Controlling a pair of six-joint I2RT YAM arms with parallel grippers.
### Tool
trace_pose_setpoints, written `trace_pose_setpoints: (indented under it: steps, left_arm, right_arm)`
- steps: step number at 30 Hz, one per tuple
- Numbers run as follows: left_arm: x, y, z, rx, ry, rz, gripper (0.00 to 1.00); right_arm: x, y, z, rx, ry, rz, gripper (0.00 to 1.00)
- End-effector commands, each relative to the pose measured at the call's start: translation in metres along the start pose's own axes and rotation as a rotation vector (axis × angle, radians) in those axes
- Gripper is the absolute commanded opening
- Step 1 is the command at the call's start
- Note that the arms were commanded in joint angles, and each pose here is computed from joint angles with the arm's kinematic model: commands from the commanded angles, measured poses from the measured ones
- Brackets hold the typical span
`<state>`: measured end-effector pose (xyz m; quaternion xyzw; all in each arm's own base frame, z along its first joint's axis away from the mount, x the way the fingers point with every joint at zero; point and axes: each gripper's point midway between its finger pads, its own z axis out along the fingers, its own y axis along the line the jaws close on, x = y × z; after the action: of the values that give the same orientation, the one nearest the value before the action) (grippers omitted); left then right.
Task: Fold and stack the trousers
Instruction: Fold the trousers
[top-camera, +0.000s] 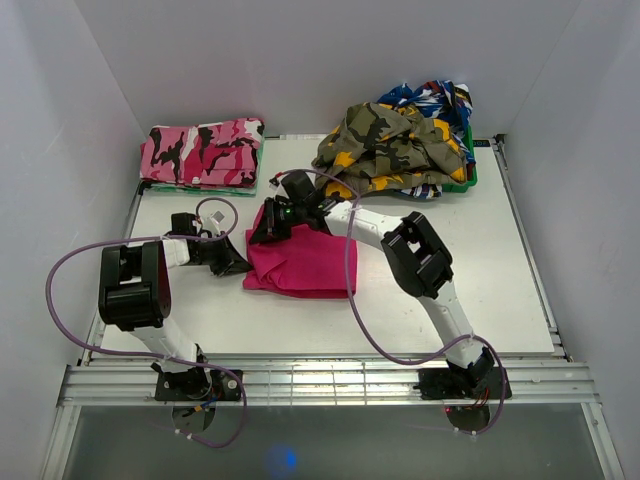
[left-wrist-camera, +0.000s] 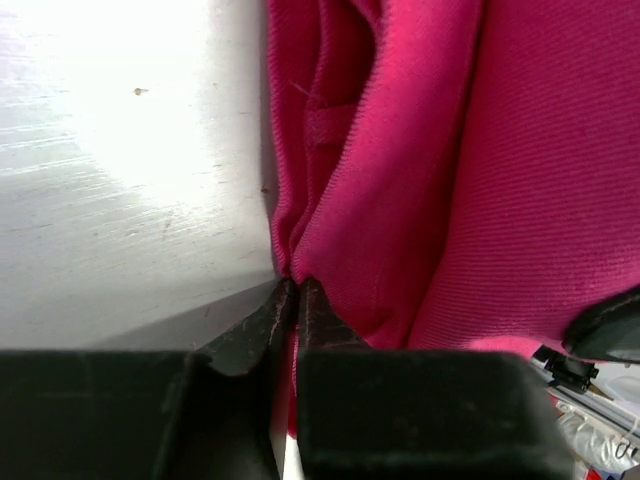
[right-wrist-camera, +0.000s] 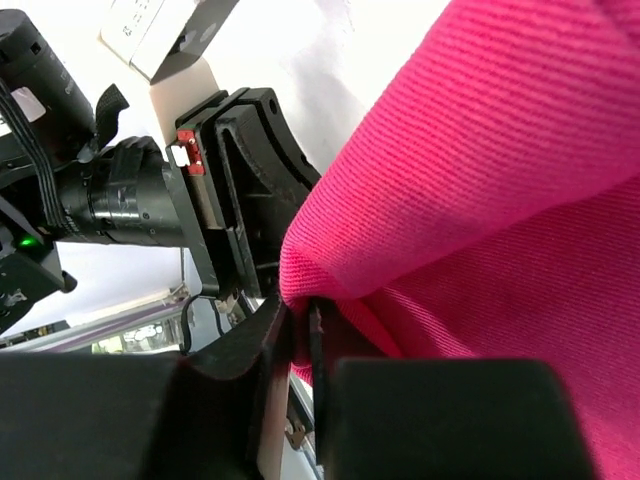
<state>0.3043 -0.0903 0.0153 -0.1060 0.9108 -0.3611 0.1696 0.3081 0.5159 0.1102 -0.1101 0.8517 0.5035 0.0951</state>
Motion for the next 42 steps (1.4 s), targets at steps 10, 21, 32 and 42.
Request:
trace_pose_setpoints:
  steps: [10, 21, 32, 42]
  left_arm:
    - [-0.026, 0.057, -0.06, -0.335, -0.061, 0.0, 0.52]
    - [-0.06, -0.068, -0.13, 0.061, -0.23, 0.493, 0.5]
    - [0.022, -0.086, -0.049, 0.357, 0.115, 0.203, 0.41]
    - [0.063, 0.024, 0.011, 0.086, 0.347, -0.221, 0.25]
  right_arm:
    - [-0.016, 0.073, -0.049, -0.181, -0.049, -0.172, 0.89]
    - [0.007, 0.024, -0.188, -0.177, 0.046, -0.497, 0.68]
    - [0.095, -0.084, -0.179, -0.199, 0.222, -0.173, 0.62]
    - [0.132, -0.175, -0.172, 0.02, 0.227, 0.119, 0.62]
